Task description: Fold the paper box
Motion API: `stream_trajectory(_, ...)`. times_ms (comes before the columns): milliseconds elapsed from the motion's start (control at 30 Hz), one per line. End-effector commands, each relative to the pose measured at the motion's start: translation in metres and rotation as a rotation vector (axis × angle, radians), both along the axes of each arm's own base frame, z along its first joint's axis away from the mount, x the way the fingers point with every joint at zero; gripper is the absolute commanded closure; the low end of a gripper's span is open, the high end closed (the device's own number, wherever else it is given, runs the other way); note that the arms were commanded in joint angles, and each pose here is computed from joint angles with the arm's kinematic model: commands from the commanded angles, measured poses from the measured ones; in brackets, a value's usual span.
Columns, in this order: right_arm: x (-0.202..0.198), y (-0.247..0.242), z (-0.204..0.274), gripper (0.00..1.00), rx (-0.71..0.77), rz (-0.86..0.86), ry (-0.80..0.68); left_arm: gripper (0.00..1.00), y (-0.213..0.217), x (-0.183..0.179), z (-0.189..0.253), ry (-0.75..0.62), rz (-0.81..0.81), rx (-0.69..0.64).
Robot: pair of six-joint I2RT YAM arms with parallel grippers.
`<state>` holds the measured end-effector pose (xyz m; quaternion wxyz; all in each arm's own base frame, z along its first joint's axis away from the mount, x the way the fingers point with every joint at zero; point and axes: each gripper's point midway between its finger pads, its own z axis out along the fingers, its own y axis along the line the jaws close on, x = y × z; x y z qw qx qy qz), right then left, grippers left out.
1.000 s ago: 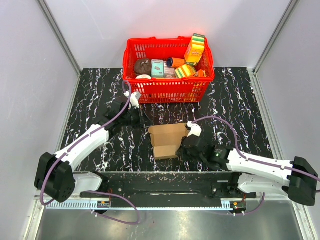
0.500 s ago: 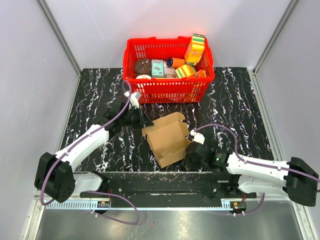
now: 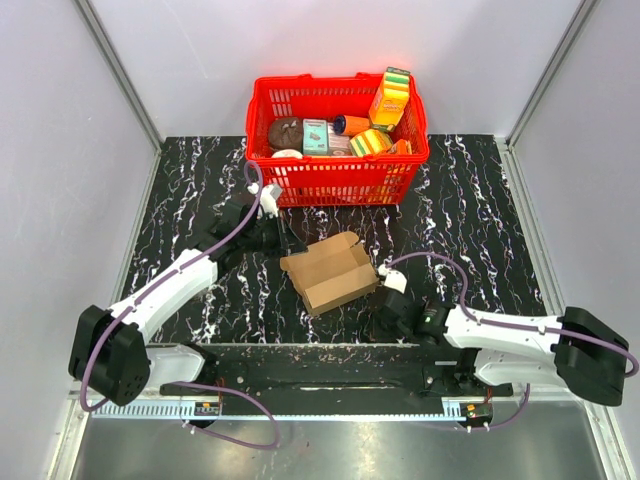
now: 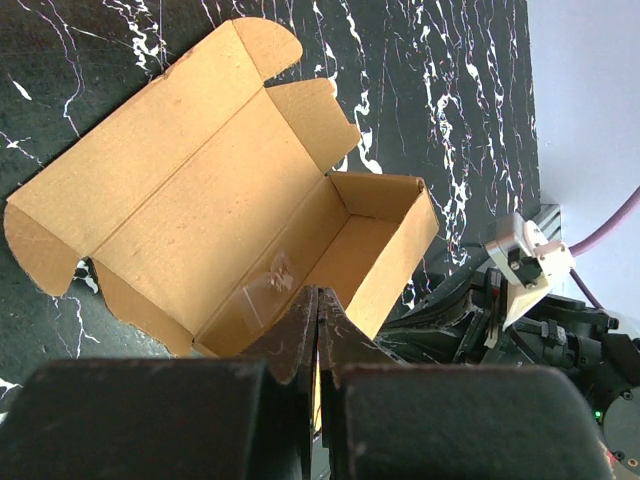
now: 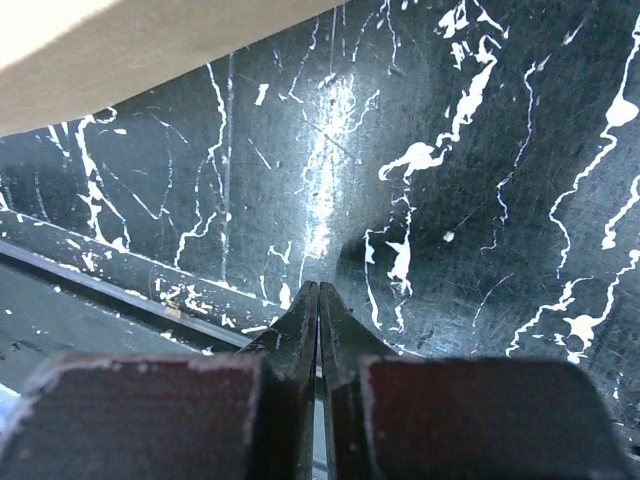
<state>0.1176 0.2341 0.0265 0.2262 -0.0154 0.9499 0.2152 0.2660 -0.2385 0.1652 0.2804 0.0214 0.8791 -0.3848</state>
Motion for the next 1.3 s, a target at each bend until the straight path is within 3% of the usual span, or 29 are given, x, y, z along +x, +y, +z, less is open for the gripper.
stream_trajectory(0, 0.01, 0.017, 0.036, 0.93, 0.105, 0.006, -0.07, 1.0, -0.002, 0.006, 0.019, -0.065, 0.009, -0.031)
stream_trajectory(200, 0.019, 0.014, 0.091, 0.88, 0.202, -0.023, -0.168, 1.0, -0.016, 0.013, 0.01, -0.046, -0.037, -0.017)
stream_trajectory(300, 0.02, 0.014, 0.096, 0.87, 0.196, -0.026, -0.174, 1.0, -0.03, 0.014, 0.001, -0.035, -0.087, 0.01)
stream_trajectory(467, 0.023, 0.012, 0.086, 0.92, 0.163, -0.07, -0.149, 1.0, -0.054, 0.014, -0.018, 0.0, -0.155, 0.071)
stream_trajectory(700, 0.027, -0.019, 0.114, 0.96, 0.174, -0.156, -0.217, 1.0, -0.075, 0.002, -0.039, 0.032, -0.224, 0.12)
stream_trajectory(967, 0.021, -0.019, 0.07, 0.98, 0.179, -0.203, -0.146, 1.0, -0.088, -0.009, -0.058, 0.077, -0.258, 0.172)
stream_trajectory(1267, 0.028, 0.0, 0.037, 1.0, 0.439, -0.345, -0.105, 1.0, -0.098, -0.024, -0.054, 0.081, -0.276, 0.171)
